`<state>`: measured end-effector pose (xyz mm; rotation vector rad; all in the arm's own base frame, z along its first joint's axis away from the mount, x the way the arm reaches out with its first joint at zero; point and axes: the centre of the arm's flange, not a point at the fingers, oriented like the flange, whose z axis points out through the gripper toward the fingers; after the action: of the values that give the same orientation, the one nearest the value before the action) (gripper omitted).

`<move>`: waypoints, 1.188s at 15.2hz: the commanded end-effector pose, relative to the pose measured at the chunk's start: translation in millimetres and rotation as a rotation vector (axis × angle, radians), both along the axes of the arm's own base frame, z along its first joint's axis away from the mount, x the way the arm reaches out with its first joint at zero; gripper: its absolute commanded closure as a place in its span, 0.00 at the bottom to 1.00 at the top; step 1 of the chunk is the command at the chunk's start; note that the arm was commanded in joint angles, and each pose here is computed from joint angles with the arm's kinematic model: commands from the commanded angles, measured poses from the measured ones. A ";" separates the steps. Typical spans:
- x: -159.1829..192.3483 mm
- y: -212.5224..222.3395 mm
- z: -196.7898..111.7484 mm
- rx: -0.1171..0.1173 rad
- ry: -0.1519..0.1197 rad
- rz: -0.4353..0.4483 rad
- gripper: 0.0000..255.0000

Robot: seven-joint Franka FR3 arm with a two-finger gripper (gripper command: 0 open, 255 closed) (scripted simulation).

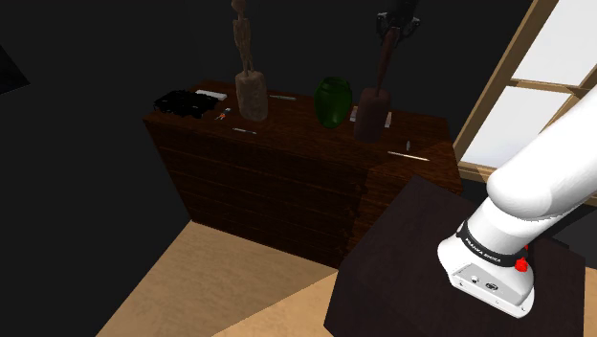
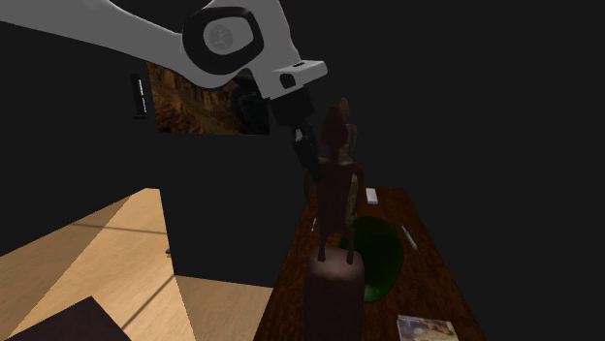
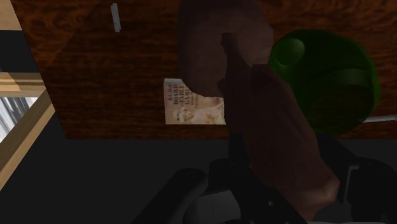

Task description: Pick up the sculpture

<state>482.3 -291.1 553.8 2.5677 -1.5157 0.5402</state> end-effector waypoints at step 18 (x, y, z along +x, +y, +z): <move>0.5 0.0 57.3 0.000 0.000 0.000 1.00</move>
<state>481.5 -291.5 602.2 2.5692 -1.5161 0.5308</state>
